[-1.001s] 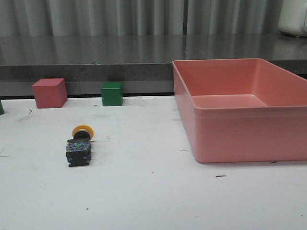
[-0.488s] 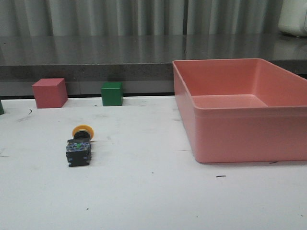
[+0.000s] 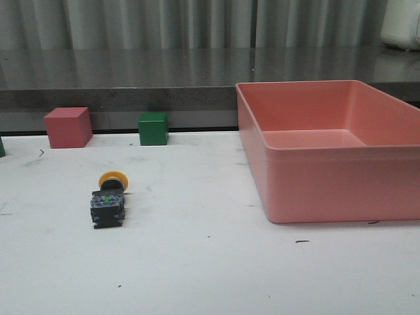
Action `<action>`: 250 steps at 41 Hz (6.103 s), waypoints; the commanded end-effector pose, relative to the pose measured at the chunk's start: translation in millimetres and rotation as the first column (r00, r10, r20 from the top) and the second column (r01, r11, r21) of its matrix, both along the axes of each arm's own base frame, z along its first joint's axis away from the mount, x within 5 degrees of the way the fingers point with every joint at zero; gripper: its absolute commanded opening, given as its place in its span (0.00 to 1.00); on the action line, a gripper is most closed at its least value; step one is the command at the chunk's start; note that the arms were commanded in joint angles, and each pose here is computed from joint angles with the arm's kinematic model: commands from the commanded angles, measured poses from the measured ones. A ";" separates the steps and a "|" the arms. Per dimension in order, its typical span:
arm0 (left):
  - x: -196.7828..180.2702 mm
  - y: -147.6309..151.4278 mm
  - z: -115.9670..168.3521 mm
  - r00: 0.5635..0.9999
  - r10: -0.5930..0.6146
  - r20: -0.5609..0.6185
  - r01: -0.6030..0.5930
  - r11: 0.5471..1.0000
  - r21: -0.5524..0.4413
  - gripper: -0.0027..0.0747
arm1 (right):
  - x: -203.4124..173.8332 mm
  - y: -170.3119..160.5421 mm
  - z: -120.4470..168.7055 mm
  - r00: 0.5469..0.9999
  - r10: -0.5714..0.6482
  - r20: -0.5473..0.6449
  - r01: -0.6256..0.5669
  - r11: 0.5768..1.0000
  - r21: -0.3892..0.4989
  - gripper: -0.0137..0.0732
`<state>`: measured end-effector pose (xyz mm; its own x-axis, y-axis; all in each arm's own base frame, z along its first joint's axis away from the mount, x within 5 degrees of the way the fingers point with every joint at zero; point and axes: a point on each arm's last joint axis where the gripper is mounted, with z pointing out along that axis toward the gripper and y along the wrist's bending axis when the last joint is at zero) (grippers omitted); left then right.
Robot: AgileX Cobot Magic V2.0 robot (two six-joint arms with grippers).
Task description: Place and stand button with both arms
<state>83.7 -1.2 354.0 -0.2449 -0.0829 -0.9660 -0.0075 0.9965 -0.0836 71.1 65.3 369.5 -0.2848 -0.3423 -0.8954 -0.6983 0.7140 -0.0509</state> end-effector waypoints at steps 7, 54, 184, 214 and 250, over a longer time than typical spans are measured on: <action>3.0 -0.6 15.4 0.996 -0.007 0.093 0.007 1.000 -0.001 0.83 | 0.7 0.5 13.2 0.998 -0.003 0.069 -0.001 0.998 0.057 0.70; 165.4 -132.4 -40.1 0.677 -0.349 -0.648 0.426 0.904 -0.042 0.83 | 0.7 0.5 13.2 0.998 -0.003 0.069 -0.001 0.998 0.057 0.70; 240.5 -121.4 -48.1 0.660 -0.405 -0.633 0.453 0.886 -0.095 0.27 | 0.7 0.5 13.2 0.998 -0.003 0.069 -0.001 0.998 0.057 0.70; 136.8 -50.4 -76.7 0.975 -0.210 -0.074 0.214 0.975 0.053 0.27 | 0.7 0.5 13.2 0.998 -0.003 0.069 -0.001 0.998 0.057 0.70; 155.9 -80.9 -158.8 0.924 -0.275 0.264 0.259 0.961 0.096 0.27 | 0.7 0.5 13.2 0.998 -0.003 0.069 -0.001 0.998 0.057 0.70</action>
<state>234.4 -73.7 181.4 -0.1382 0.0436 -0.9894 0.2259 0.9741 0.0114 71.0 65.2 369.3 -0.2844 -0.3429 -0.8953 -0.6985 0.7138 -0.0515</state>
